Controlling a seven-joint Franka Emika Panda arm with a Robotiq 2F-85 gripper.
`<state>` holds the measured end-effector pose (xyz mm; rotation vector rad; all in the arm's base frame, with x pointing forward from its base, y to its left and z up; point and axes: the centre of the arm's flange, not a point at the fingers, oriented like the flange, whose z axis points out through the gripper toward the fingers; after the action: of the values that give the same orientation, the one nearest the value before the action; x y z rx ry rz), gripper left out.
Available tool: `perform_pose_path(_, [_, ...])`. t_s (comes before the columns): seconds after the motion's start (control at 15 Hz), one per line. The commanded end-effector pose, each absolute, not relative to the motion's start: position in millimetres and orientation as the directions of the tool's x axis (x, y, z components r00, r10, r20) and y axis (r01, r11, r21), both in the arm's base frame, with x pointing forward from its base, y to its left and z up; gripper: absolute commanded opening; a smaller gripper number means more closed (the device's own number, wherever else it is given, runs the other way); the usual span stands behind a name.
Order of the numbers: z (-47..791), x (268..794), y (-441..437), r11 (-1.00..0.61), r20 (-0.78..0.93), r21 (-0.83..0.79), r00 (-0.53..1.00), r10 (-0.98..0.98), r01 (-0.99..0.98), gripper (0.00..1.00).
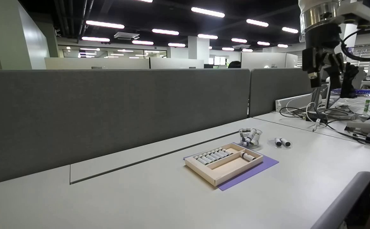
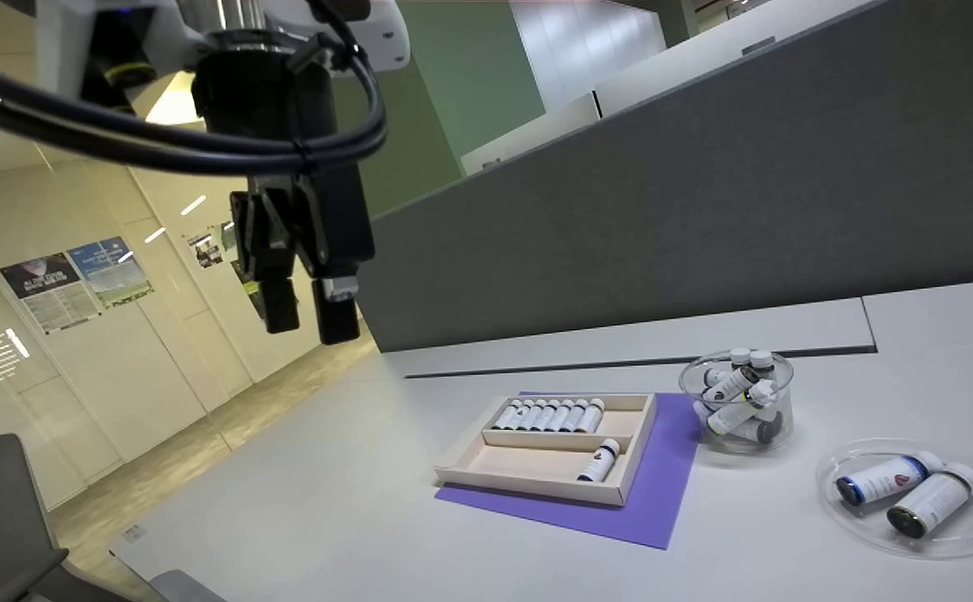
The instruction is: Remove the bottle from the bowl and put it on the table
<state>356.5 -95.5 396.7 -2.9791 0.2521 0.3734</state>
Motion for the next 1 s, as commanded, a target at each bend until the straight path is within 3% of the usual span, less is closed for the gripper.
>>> perform_pose_path(0.0, [414, 403, -118, -0.98, -0.166, -0.054, 0.969, -0.182, -0.194, 1.0])
perform_pose_path(0.33, [444, 497, -161, -0.975, 0.005, -0.007, 0.975, -0.222, -0.222, 1.0])
perform_pose_path(0.8, [468, 603, -219, -0.927, 0.016, -0.076, 0.93, -0.368, -0.366, 1.0])
perform_pose_path(0.87, [470, 613, -231, -0.895, 0.022, -0.055, 0.895, -0.445, -0.443, 1.0])
perform_pose_path(0.93, [449, 563, -203, -0.937, 0.036, -0.065, 0.938, -0.345, -0.342, 1.0])
